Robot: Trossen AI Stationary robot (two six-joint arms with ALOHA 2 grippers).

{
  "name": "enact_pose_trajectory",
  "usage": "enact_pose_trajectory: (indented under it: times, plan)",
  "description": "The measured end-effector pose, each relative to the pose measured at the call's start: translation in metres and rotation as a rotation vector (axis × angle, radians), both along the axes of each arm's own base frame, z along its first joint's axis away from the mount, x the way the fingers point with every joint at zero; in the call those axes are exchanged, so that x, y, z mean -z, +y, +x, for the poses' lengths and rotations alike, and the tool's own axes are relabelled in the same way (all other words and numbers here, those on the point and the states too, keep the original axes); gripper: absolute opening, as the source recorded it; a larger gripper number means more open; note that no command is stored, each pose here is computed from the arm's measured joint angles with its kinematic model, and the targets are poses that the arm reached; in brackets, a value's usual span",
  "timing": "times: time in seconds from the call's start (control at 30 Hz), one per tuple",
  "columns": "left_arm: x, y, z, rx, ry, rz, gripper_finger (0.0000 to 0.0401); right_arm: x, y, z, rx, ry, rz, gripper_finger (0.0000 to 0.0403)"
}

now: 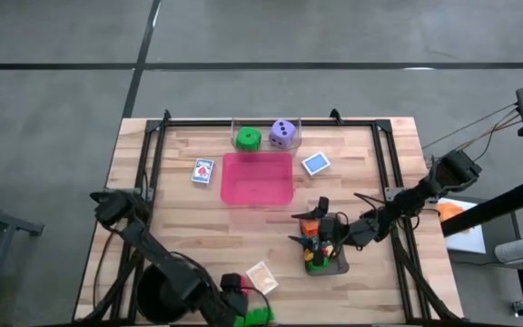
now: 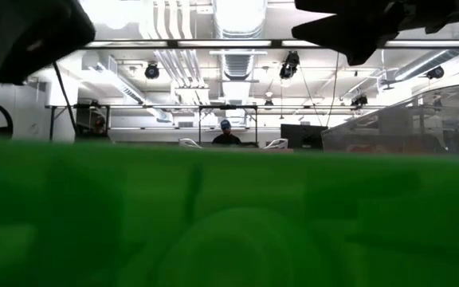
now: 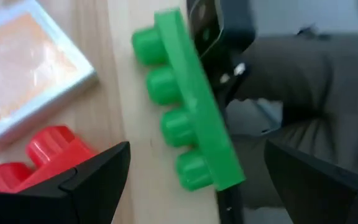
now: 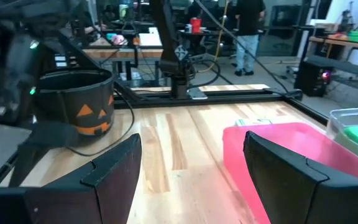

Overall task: Pick & Place Toys
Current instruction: Put the big green game piece into the black bin

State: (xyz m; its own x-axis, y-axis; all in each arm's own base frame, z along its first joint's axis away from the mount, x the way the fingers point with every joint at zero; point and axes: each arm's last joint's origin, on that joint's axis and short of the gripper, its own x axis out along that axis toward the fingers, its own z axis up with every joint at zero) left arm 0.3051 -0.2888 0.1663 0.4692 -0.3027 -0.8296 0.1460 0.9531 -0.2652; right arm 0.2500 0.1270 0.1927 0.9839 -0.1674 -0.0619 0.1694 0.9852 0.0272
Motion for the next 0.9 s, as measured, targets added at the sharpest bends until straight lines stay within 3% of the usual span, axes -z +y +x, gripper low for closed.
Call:
enact_pose_trajectory:
  times: [0.2,0.4,0.9]
  plan:
    - [0.013,-0.009,0.01,-0.01,0.102,0.127,0.0374,-0.001,0.002,-0.001,0.02,-0.003,-0.001,0.0282]
    - [0.018,-0.018,0.019,0.004,0.129,0.184,0.0374,-0.001,0.003,-0.002,0.022,-0.004,0.001,0.0282]
    - [0.022,0.031,0.027,-0.156,0.214,0.518,0.0374,-0.001,0.004,-0.002,0.022,-0.004,0.001,0.0282]
